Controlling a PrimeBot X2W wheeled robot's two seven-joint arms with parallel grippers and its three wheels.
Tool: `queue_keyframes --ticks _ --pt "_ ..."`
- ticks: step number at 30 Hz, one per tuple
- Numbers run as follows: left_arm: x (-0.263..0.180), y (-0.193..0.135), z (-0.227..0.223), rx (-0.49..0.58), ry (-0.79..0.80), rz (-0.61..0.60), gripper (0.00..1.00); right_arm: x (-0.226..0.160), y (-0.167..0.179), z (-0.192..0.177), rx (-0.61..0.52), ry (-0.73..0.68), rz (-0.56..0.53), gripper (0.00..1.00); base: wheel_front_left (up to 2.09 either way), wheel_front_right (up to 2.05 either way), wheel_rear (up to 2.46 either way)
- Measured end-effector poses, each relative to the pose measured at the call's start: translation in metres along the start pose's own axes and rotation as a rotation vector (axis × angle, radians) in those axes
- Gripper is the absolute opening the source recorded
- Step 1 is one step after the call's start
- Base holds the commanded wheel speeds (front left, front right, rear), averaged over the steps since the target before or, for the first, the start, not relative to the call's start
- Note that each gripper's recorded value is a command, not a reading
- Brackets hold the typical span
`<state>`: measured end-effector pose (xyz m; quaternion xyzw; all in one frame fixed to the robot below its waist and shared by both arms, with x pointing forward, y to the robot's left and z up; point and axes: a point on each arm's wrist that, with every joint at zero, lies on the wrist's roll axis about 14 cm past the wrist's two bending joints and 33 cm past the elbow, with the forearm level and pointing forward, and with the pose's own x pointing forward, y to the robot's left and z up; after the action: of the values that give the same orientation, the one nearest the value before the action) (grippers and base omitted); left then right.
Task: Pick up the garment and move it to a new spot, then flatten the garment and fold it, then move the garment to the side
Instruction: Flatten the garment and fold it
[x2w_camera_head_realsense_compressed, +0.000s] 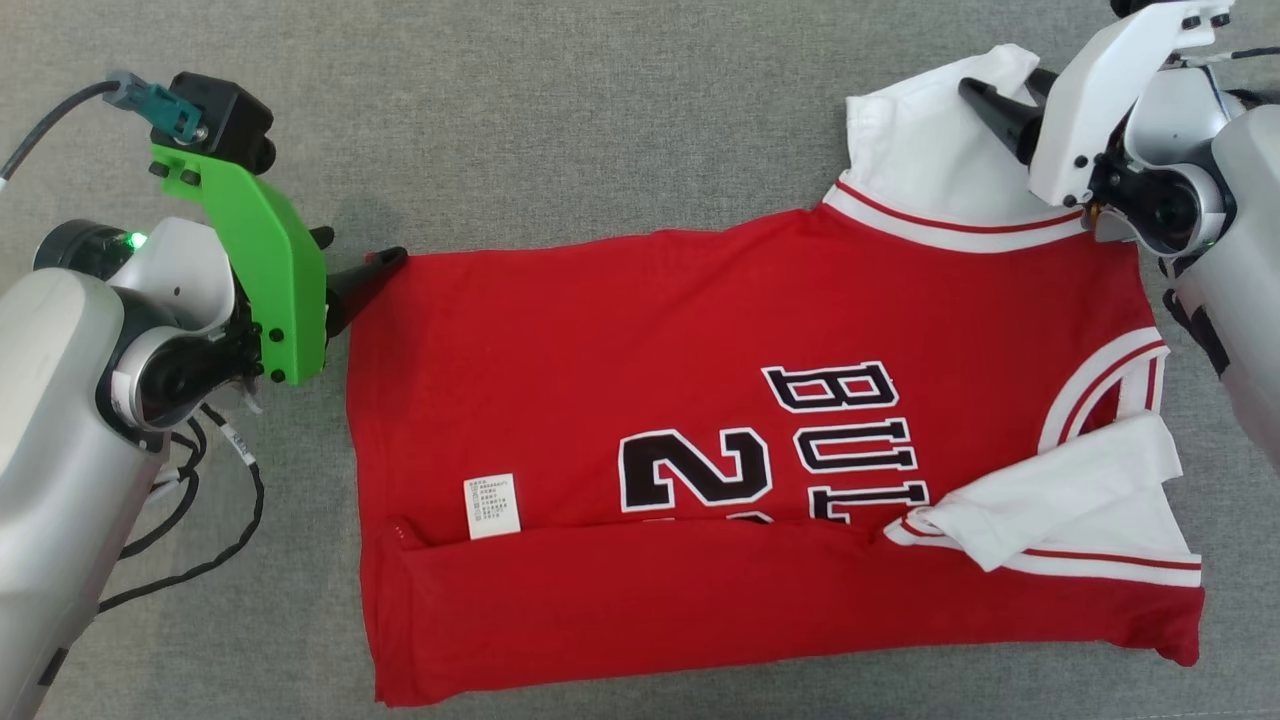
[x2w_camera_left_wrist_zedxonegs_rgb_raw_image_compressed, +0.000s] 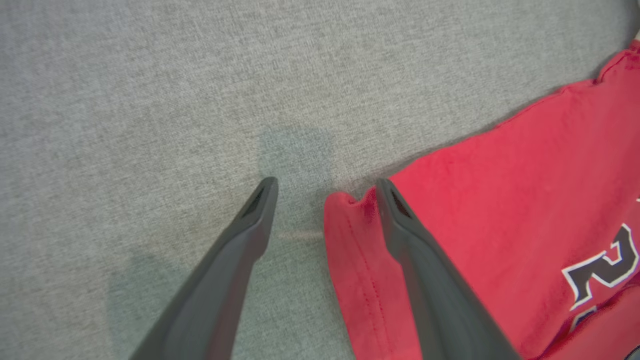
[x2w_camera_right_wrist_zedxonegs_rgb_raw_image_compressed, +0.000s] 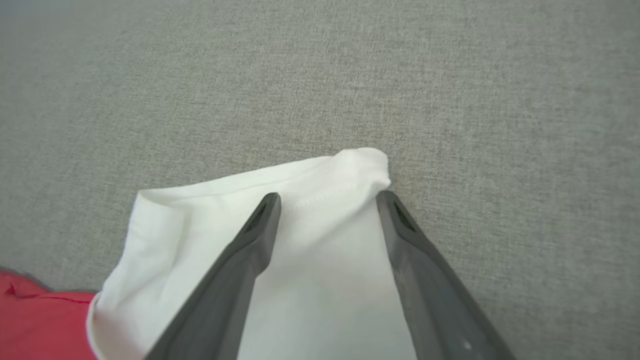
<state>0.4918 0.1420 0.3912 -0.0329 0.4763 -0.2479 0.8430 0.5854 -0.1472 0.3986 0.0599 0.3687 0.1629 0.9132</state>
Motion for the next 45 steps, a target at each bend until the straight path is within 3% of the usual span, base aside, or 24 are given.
queue_keyframes --ticks 12,13,14,15,16,17,18,19,20,33,45 --pt "0.007 0.000 -0.017 -0.022 0.068 -0.019 1.00 0.013 -0.003 0.000 -0.006 0.007 -0.007 1.00 0.00 0.00 0.00" --pt "0.008 0.000 -0.018 -0.027 0.077 -0.023 1.00 0.014 -0.002 -0.002 -0.005 0.012 -0.003 0.92 0.00 0.00 0.00" --pt "0.009 -0.001 -0.019 -0.030 0.081 -0.026 1.00 0.014 -0.002 -0.002 -0.007 0.016 -0.003 0.73 0.00 0.00 0.00" --pt "0.010 -0.001 -0.019 -0.031 0.083 -0.027 1.00 0.014 -0.001 -0.002 -0.008 0.016 -0.002 0.47 0.00 0.00 0.00" --pt "0.010 -0.001 -0.019 -0.031 0.089 -0.027 1.00 0.015 0.000 -0.002 -0.007 0.017 0.002 0.39 0.00 0.00 0.00" --pt "0.010 -0.002 -0.019 -0.030 0.092 -0.028 0.68 0.015 0.001 -0.002 -0.006 0.014 0.007 0.07 0.00 0.00 0.00" --pt "0.011 -0.002 -0.018 -0.030 0.091 -0.029 0.47 0.015 0.003 -0.003 -0.005 0.016 0.012 0.00 0.00 0.00 0.00" --pt "0.011 -0.003 -0.017 -0.030 0.083 -0.031 0.05 0.016 0.005 -0.003 -0.006 0.007 0.017 0.00 0.00 0.00 0.00" --pt "0.012 -0.004 -0.017 -0.031 0.081 -0.033 0.00 0.016 0.006 -0.001 -0.010 -0.003 0.020 0.00 0.00 0.00 0.00" --pt "-0.005 0.006 -0.011 -0.036 0.014 0.017 0.00 -0.011 0.005 0.036 -0.008 -0.224 0.008 0.00 0.00 0.00 0.00" --pt "-0.027 -0.015 -0.014 -0.016 -0.022 0.001 0.00 -0.059 0.024 0.033 -0.061 -0.327 0.064 0.00 0.00 0.00 0.00"
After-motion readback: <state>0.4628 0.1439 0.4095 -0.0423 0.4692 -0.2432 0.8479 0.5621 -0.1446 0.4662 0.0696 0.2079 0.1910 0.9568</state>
